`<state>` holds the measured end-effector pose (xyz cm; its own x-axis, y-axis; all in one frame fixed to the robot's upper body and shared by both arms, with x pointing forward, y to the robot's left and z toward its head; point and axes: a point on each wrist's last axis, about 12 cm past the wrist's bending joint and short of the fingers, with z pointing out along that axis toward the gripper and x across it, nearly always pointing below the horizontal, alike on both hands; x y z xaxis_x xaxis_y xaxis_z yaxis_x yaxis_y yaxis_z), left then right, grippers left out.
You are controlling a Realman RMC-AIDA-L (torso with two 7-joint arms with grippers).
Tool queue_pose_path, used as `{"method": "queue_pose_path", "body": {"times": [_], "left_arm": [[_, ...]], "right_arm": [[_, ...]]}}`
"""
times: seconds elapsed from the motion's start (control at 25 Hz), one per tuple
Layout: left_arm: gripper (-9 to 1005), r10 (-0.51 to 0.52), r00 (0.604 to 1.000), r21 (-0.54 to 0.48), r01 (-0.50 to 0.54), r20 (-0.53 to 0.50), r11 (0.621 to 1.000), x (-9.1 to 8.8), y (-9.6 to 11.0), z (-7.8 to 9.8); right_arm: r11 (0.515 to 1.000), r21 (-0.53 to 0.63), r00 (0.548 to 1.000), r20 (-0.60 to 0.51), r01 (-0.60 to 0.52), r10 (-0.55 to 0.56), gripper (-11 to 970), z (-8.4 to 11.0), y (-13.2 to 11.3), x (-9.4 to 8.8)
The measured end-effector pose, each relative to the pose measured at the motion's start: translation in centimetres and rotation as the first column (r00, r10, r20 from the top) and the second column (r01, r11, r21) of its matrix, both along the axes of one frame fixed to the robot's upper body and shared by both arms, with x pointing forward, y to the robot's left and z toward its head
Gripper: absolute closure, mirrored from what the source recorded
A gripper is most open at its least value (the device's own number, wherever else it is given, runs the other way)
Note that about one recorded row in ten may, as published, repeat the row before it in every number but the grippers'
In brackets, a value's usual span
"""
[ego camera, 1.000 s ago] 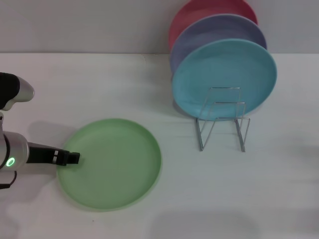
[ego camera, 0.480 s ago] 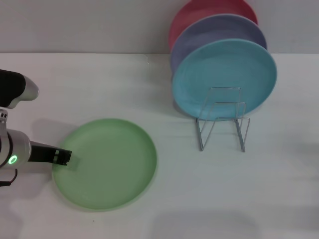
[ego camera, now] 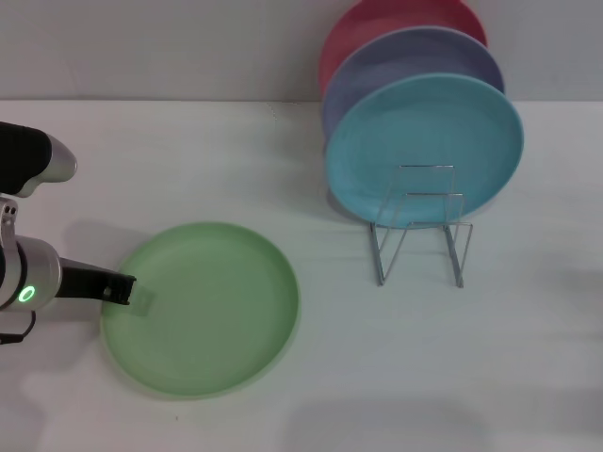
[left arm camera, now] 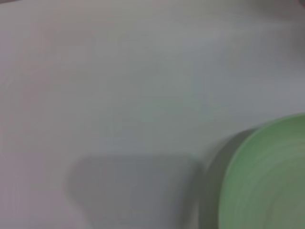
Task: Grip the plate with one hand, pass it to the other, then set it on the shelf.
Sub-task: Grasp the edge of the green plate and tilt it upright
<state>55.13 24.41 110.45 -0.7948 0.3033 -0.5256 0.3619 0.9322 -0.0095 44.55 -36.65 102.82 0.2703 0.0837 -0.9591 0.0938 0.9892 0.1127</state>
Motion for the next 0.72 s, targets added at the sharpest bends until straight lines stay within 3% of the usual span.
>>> {"method": "queue_pose_path", "body": {"times": [0.72], "left_arm": [[913,-0.026,0.998,0.004,0.025,0.050,1.000,0.38,-0.31,0.96]], "right_arm": [[1.000,0.000,1.000,0.011,-0.009,0.009,135,0.25,0.05,0.41]]}}
